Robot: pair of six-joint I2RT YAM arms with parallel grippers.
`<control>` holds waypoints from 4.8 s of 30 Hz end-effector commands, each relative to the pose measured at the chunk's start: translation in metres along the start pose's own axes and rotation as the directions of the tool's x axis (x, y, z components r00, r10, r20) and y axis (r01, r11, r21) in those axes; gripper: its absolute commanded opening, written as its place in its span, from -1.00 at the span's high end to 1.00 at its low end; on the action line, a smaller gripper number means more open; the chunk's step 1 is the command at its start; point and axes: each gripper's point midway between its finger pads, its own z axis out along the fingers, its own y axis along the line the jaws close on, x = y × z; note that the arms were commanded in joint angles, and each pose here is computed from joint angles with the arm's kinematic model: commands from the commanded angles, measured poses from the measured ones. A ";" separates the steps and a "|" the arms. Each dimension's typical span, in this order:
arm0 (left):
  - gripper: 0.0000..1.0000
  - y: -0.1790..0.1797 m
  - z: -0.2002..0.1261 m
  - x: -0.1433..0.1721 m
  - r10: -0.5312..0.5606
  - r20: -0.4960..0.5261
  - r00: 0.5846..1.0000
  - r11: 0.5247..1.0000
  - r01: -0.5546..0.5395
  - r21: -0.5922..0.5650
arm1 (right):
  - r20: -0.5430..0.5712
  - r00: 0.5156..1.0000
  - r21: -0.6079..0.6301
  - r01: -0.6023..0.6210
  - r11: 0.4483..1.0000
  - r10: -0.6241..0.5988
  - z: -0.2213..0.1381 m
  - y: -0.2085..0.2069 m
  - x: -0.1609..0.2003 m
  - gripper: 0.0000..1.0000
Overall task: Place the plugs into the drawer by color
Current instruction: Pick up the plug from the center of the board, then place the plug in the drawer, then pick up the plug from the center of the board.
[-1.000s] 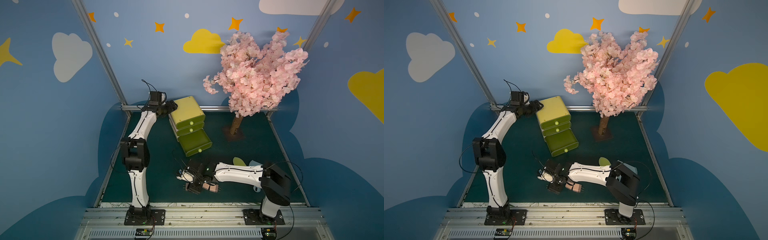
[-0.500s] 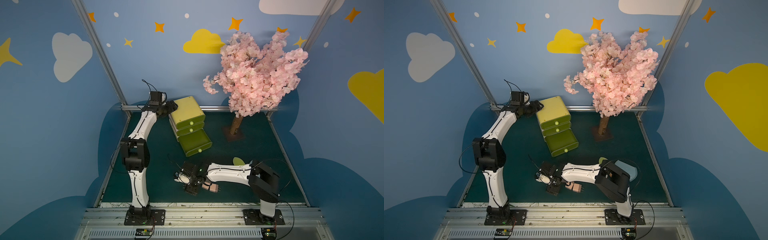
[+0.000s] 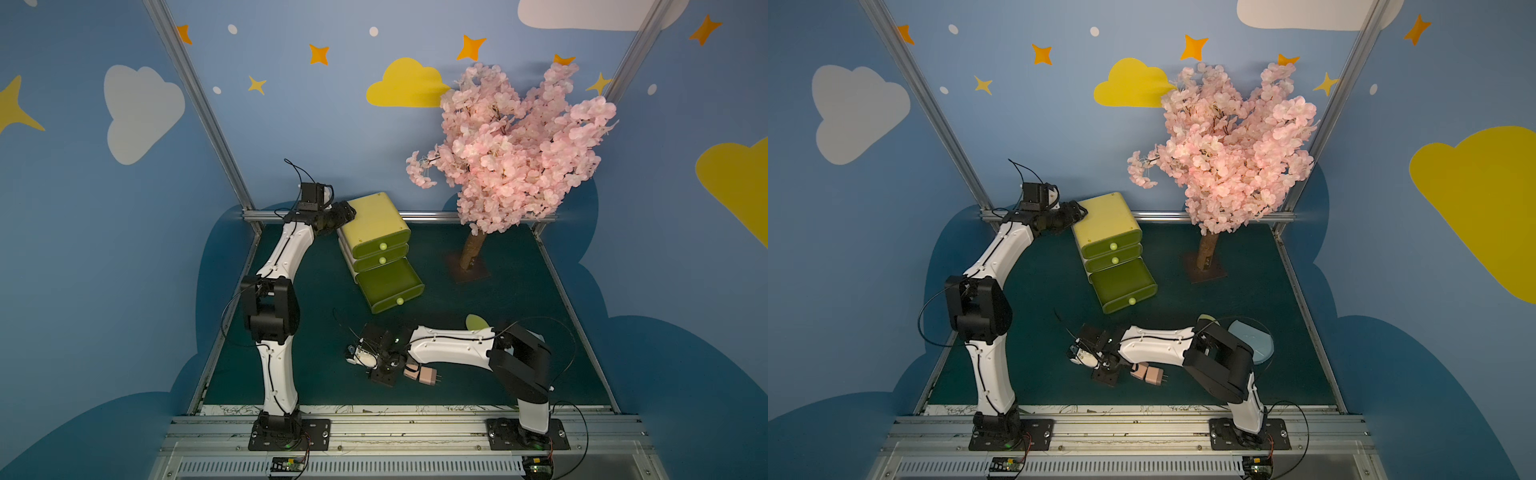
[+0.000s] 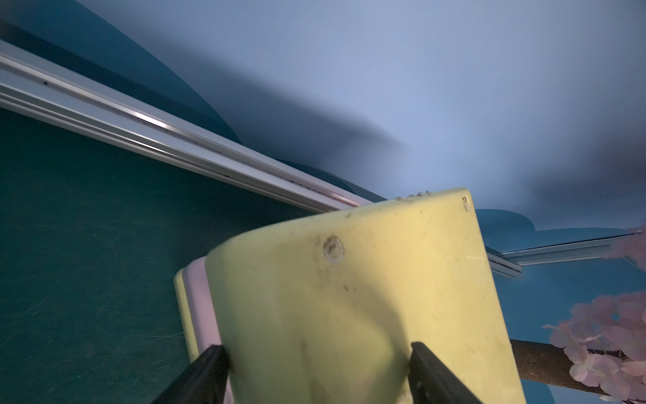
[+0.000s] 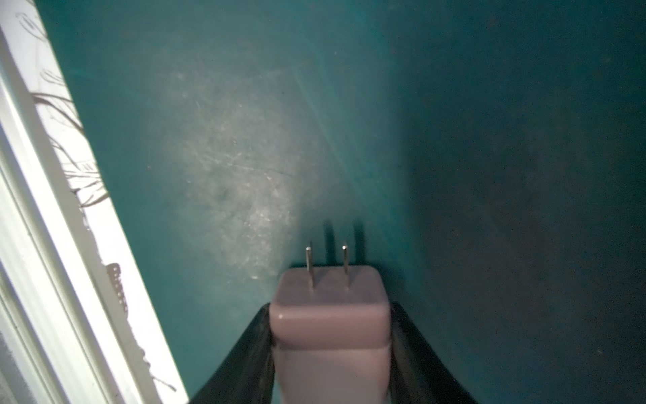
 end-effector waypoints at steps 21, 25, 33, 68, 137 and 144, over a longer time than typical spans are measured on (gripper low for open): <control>-0.62 0.027 0.018 0.059 -0.027 -0.188 0.982 0.995 0.009 -0.099 | 0.258 0.875 0.151 -0.456 0.877 0.411 -0.116 -0.157 -0.070 0.23; -0.62 0.028 0.017 0.057 -0.029 -0.184 0.982 0.995 0.010 -0.100 | 0.261 0.854 0.195 -0.504 0.841 0.451 -0.115 -0.184 -0.080 0.24; -0.63 0.028 0.015 0.056 -0.028 -0.183 0.983 0.995 0.009 -0.100 | 0.255 0.849 0.215 -0.516 0.829 0.462 -0.101 -0.208 -0.097 0.23; -0.62 0.025 0.014 0.057 -0.027 -0.184 0.983 0.996 0.009 -0.094 | 0.271 0.697 0.232 -0.717 0.658 0.664 -0.052 -0.242 -0.088 0.20; -0.62 0.011 0.014 0.063 0.000 -0.194 0.981 0.997 -0.015 -0.077 | -0.094 0.802 0.196 -0.566 0.801 0.590 -0.069 -0.027 0.079 -0.22; -0.63 0.008 0.013 0.063 0.003 -0.193 0.981 0.997 -0.018 -0.074 | -0.125 0.785 0.229 -0.572 0.788 0.607 -0.056 -0.028 0.088 -0.21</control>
